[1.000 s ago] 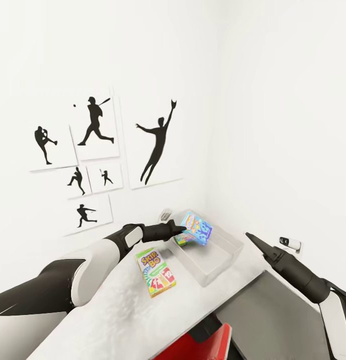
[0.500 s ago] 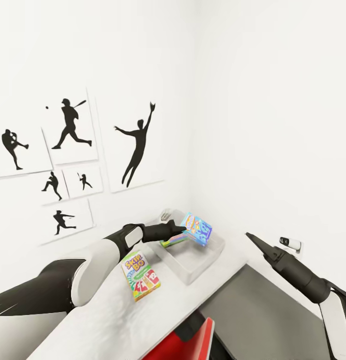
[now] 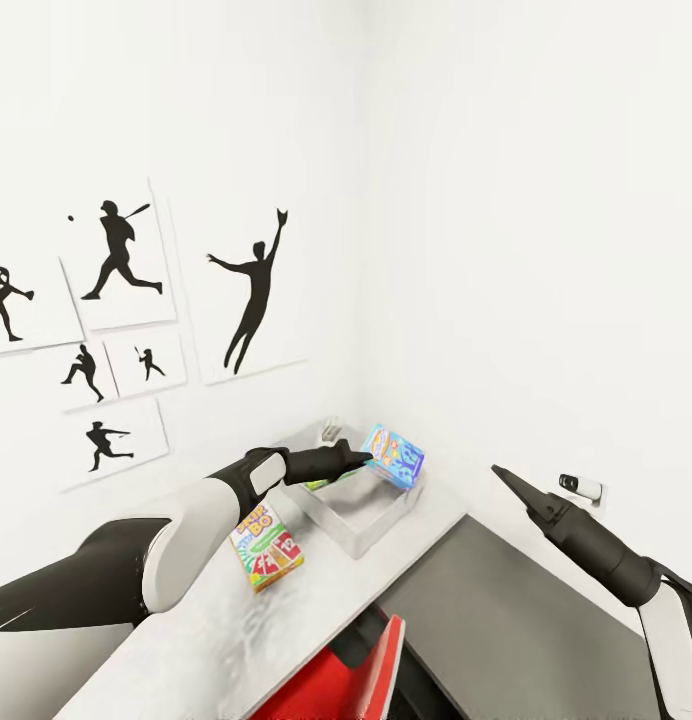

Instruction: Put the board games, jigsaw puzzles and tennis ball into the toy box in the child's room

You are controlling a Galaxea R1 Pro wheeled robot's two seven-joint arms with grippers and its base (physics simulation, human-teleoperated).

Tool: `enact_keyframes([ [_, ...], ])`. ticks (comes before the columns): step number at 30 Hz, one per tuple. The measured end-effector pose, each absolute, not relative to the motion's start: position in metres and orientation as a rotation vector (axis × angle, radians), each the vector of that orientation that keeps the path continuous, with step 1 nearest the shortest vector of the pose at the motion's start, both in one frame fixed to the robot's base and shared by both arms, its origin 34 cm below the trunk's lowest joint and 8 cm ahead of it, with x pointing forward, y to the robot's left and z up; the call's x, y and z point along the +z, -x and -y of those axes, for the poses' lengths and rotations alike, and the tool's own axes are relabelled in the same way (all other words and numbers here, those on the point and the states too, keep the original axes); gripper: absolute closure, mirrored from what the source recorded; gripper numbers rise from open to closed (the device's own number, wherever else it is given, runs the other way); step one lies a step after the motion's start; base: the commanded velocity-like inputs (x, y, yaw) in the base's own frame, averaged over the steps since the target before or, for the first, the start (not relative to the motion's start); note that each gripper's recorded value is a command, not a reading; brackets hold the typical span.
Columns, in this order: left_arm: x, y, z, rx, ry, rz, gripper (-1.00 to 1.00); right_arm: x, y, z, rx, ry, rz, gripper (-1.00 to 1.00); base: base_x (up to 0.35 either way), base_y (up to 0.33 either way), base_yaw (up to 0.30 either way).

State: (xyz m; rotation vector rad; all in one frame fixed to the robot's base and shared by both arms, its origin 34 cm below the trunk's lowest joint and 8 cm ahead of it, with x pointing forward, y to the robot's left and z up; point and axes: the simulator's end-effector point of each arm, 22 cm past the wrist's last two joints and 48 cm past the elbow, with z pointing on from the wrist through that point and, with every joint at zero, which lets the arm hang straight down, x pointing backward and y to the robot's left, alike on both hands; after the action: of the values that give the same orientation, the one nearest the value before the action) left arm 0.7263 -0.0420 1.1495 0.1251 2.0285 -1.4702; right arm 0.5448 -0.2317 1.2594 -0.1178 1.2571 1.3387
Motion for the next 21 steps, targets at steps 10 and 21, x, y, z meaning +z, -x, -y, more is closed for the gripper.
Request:
enact_keyframes([
  [10,1.1506,-0.7257,0.0421,-1.466,-0.13,-2.028,1.0,1.2606,-0.544,0.2322,1.337,0.119,-1.255,-1.0,-0.02,-0.144,-0.123],
  [21,1.155,-0.7251,0.0419,-1.464,-0.134,-2.021,1.0,1.2631,-0.5423,0.2323,1.336,0.122,-1.25,-1.0,0.067,0.015,-0.16],
])
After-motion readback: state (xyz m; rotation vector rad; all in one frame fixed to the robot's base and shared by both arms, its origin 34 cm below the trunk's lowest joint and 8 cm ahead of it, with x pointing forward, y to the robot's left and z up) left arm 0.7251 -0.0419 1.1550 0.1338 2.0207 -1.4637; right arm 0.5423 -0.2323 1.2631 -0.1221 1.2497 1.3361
